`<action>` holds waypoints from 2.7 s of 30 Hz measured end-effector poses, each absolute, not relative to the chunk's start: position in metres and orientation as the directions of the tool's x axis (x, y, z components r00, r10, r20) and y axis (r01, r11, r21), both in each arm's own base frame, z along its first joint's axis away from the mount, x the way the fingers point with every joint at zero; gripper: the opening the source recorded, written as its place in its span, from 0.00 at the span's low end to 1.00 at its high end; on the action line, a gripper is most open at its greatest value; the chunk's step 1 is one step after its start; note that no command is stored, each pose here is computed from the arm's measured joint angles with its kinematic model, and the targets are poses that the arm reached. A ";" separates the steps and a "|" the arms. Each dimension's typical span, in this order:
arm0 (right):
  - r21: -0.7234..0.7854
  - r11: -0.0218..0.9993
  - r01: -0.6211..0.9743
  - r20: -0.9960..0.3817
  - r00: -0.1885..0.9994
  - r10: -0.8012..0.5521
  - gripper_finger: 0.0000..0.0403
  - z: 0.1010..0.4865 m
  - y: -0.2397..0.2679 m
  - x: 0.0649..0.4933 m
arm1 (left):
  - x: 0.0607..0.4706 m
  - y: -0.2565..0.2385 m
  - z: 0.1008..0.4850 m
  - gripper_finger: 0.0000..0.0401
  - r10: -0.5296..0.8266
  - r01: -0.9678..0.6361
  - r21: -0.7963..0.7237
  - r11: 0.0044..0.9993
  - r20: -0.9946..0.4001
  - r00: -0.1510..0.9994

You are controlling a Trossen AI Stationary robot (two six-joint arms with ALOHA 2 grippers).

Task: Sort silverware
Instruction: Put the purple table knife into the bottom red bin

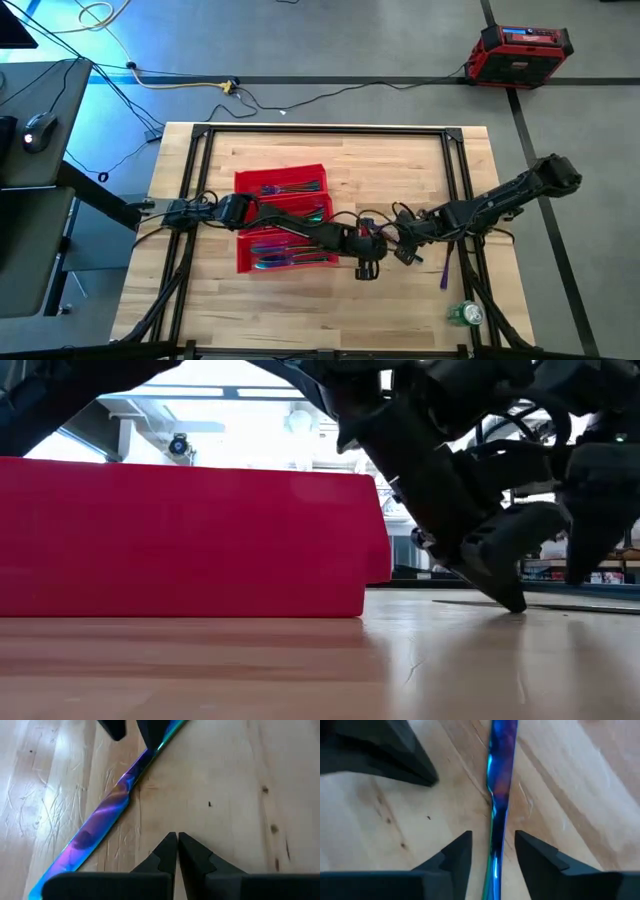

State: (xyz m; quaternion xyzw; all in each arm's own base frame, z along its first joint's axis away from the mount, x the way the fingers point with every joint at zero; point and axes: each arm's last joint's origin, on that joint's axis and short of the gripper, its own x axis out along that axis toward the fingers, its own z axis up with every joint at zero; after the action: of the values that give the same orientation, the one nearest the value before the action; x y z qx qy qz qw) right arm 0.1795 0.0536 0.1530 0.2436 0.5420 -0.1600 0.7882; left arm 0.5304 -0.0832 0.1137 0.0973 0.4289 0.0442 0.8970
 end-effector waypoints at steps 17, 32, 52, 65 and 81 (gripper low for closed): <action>0.509 0.721 0.470 -0.804 0.559 0.203 0.49 0.112 0.023 0.173 | 0.538 -0.062 0.097 0.00 0.097 0.010 0.134 0.991 -0.766 0.636; 0.585 0.684 0.435 -0.746 0.620 0.243 0.49 0.103 0.024 0.167 | 0.544 -0.044 0.081 0.00 0.057 0.000 0.075 0.997 -0.756 0.652; 0.485 0.757 0.438 -0.805 0.562 0.190 0.30 0.097 0.028 0.161 | 0.549 -0.038 0.083 0.00 0.086 -0.041 0.080 0.996 -0.706 0.703; 0.349 0.794 0.498 -0.856 0.514 0.054 0.01 0.103 0.030 0.165 | 0.537 -0.042 0.119 0.00 0.149 -0.069 0.137 0.988 -0.748 0.647; -0.016 0.890 0.455 -0.786 0.544 -0.293 0.00 0.232 0.053 0.216 | 0.394 -0.147 0.367 0.00 0.458 -0.195 0.506 0.840 -0.470 0.755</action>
State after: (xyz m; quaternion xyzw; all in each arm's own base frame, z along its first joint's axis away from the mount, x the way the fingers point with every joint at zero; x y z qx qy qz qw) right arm 0.2155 0.0527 0.2319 0.0954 0.4268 -0.2140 0.8735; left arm 0.3943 -0.1466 0.3670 0.2187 0.3010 0.1791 0.9108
